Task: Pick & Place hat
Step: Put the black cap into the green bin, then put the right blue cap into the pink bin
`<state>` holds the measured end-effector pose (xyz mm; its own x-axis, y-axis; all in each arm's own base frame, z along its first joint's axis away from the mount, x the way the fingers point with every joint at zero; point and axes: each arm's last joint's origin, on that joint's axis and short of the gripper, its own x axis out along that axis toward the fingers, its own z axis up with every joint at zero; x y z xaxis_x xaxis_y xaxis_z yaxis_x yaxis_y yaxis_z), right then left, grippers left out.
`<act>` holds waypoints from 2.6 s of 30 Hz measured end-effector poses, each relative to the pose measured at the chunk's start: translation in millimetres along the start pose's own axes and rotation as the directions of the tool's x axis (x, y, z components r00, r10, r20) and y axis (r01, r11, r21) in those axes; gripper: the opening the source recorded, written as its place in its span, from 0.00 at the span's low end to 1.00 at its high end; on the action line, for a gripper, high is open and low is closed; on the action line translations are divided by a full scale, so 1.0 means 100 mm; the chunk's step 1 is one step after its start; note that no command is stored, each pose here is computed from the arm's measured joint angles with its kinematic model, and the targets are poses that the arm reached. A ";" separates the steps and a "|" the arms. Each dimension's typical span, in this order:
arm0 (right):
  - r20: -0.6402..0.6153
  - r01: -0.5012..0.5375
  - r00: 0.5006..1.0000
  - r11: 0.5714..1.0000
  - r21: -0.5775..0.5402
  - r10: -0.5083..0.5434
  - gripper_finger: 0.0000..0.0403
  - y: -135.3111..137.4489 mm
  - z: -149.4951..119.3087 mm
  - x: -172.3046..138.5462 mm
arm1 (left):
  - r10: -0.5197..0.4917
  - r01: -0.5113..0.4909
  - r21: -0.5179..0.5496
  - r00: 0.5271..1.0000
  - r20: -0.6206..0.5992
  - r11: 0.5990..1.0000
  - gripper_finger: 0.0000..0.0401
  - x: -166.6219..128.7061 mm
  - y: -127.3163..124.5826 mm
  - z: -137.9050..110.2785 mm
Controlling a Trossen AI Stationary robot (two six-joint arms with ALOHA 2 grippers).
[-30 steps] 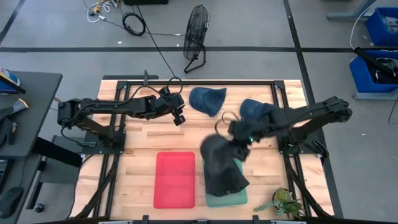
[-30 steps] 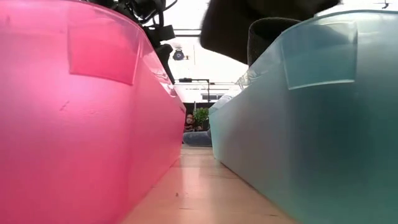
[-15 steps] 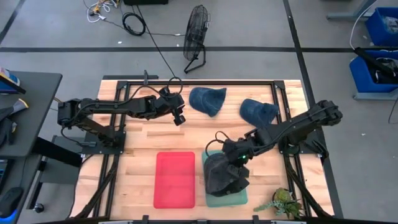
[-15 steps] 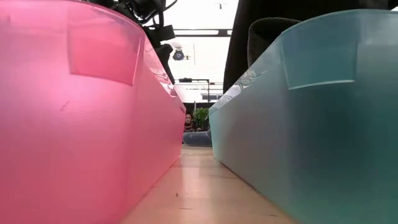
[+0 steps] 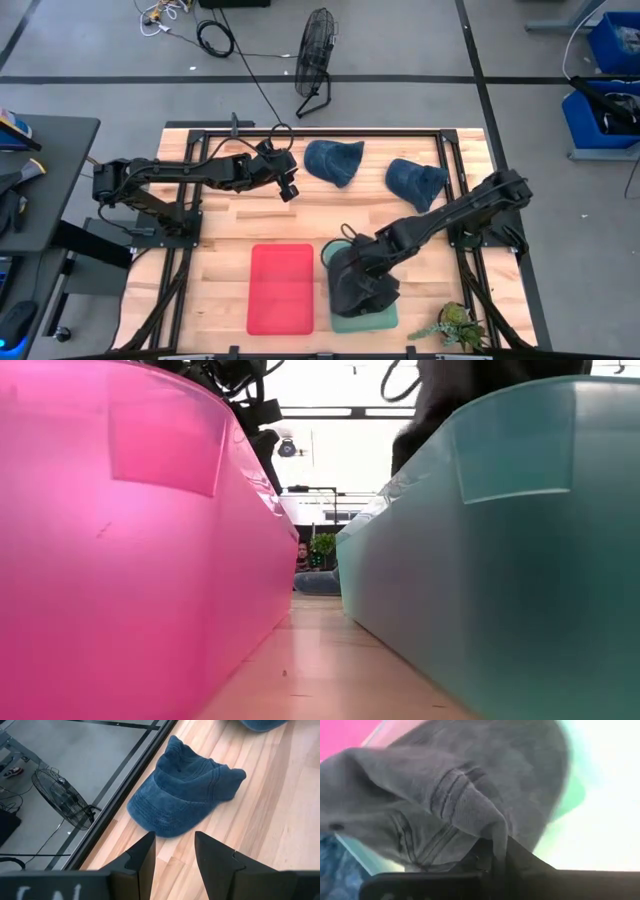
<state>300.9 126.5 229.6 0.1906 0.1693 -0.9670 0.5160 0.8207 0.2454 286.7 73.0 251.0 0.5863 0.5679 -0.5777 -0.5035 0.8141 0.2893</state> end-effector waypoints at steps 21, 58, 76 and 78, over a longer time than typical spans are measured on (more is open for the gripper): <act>-0.058 -0.144 0.988 0.989 -0.043 0.141 0.20 -0.09 0.30 0.06 | 0.000 0.000 0.000 1.000 0.001 1.000 0.35 0.00 0.00 0.00; 0.164 -0.305 0.918 0.907 -0.289 0.361 0.40 -0.83 0.34 -1.18 | -0.002 0.002 -0.004 1.000 0.008 1.000 0.35 0.00 0.00 0.01; 0.427 0.105 0.901 0.915 -0.390 0.079 0.40 -0.95 0.28 -1.32 | -0.002 0.002 -0.004 1.000 0.009 1.000 0.35 0.00 0.00 0.01; 0.442 0.158 0.897 0.922 -0.353 0.015 0.40 -0.98 0.28 -1.32 | -0.002 0.002 -0.005 1.000 0.009 1.000 0.35 0.00 0.00 0.01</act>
<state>248.5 8.9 334.8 0.5483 -0.0772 -0.8327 0.2116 0.9761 0.0489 287.4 72.6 251.6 0.5927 0.5675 -0.5715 -0.5053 0.8146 0.2848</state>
